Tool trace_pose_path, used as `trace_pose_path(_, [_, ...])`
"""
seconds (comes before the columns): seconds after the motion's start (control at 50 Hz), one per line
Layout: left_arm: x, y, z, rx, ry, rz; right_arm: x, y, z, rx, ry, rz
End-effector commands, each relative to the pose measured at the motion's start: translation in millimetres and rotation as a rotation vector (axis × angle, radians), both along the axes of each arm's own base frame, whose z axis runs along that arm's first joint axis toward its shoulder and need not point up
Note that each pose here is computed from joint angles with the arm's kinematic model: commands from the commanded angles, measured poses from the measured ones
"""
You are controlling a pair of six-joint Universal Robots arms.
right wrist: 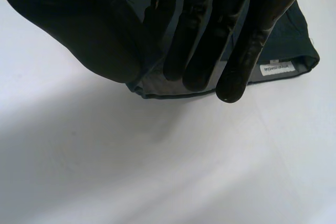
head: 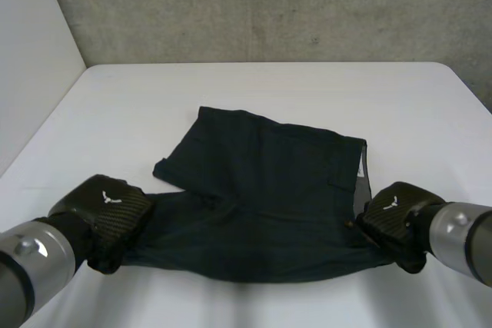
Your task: Fold the shorts.
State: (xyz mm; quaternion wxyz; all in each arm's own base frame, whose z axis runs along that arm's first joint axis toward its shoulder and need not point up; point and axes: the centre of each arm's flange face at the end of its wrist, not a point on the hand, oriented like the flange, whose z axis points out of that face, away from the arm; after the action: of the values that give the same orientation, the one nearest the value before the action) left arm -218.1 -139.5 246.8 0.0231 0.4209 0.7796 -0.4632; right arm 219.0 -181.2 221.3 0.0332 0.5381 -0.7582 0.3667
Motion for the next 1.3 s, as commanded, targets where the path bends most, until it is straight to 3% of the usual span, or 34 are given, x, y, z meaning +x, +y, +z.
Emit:
trace_pose_path(0.02, [-21.8, -36.3, -2.9, -0.101, 0.065, -0.047, 0.0, -24.8, -0.9, -0.035, -0.083, -0.018])
trace_pose_path(0.26, [-89.2, -184.1, -31.9, -0.388, 0.117, 0.081, 27.0, -126.6, -29.3, -0.173, -0.223, -0.206])
trace_pose_path(0.42, [-135.9, -246.1, -54.8, -0.616, 0.114, 0.050, 34.2, -182.2, -50.9, -0.363, -0.251, -0.321])
trace_pose_path(0.62, [-163.4, -267.3, -71.9, -0.869, 0.162, 0.036, 51.1, -216.9, -71.4, -0.607, -0.329, -0.333])
trace_pose_path(0.72, [-176.9, -254.5, -83.3, -0.900, 0.197, 0.013, 57.9, -219.3, -58.8, -0.695, -0.376, -0.332])
trace_pose_path(0.92, [-169.9, -223.9, -88.8, -0.809, 0.173, -0.016, 42.9, -178.0, -5.6, -0.676, -0.449, -0.333])
trace_pose_path(1.12, [-126.7, -195.6, -65.3, -0.639, 0.265, 0.051, 34.8, -112.0, -34.5, -0.294, -0.443, -0.254])
trace_pose_path(1.3, [-88.0, -164.7, -53.7, -0.390, 0.392, 0.136, 23.8, -99.4, -63.5, -0.192, -0.483, -0.285])
